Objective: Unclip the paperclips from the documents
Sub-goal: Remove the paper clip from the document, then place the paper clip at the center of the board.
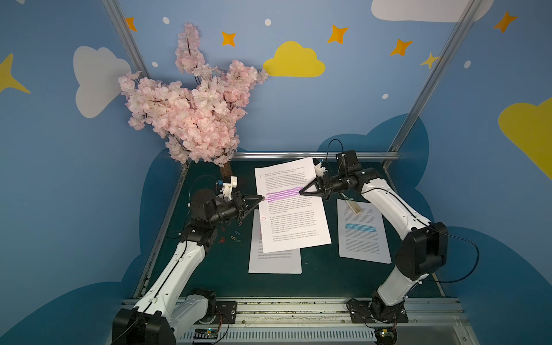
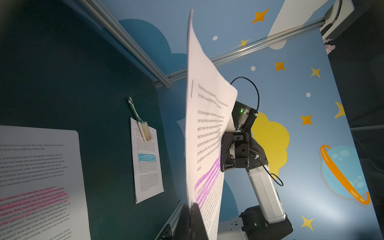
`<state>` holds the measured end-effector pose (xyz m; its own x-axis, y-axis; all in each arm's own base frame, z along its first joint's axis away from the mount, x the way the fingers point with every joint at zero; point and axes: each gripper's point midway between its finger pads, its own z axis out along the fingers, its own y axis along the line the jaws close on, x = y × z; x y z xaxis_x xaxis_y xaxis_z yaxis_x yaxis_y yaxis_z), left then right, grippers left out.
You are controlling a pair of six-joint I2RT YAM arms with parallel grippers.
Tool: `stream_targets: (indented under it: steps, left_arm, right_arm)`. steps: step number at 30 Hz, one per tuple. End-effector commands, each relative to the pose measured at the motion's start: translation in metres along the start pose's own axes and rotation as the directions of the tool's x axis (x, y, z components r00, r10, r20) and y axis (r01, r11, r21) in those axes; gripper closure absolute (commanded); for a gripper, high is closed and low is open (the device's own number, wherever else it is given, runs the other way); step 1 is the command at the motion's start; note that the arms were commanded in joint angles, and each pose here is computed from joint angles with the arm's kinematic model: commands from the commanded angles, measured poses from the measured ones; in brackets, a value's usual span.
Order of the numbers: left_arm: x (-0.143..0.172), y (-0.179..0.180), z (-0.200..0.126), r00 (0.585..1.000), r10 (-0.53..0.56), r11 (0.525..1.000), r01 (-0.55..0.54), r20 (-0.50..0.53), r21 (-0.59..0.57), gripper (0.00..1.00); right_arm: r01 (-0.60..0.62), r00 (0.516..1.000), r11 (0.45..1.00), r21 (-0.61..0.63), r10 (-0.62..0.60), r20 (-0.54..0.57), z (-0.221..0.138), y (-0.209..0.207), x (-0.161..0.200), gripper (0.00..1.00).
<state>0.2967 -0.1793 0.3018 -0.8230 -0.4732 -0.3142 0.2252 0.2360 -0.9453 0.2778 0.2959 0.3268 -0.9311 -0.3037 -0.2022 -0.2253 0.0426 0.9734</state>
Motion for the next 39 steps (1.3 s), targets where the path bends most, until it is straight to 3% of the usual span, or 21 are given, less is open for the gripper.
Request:
stream_targets:
  steps: [1,16,19,22,26,32,39]
  left_arm:
    - [-0.013,0.002,-0.006,0.998,0.019,0.999,-0.017,0.058,-0.031,0.98]
    - [-0.011,0.011,-0.008,0.998,0.008,0.999,-0.005,0.065,-0.049,0.98]
    - [-0.007,0.033,-0.01,0.998,-0.008,0.99,0.017,0.061,-0.14,0.98]
    - [0.008,0.095,-0.025,0.997,-0.04,0.916,0.061,0.06,-0.396,0.98]
    - [0.027,0.183,-0.059,0.996,-0.05,0.712,0.09,0.077,-0.696,0.98]
    - [0.036,0.245,-0.087,0.988,-0.093,0.541,0.156,0.126,-0.826,0.98]
    - [0.044,0.281,-0.099,0.974,-0.142,0.472,0.225,0.179,-0.852,0.98]
  right_arm:
    - [0.05,0.998,0.999,-0.011,-0.049,0.035,-0.019,0.021,0.01,1.0]
    - [0.067,0.995,0.998,-0.005,-0.067,0.072,-0.033,0.029,0.013,1.0]
    - [0.06,0.996,0.998,-0.003,-0.06,0.072,-0.033,0.026,0.014,1.0]
    - [0.054,0.996,0.999,0.003,-0.054,0.072,-0.032,0.023,0.015,1.0]
    - [0.038,0.998,0.999,0.011,-0.039,0.054,-0.025,0.017,0.018,1.0]
    - [0.02,1.0,0.999,0.031,-0.02,0.007,-0.007,0.013,0.029,1.0]
    - [0.002,1.0,0.999,0.038,-0.001,-0.014,0.001,0.008,0.035,1.0]
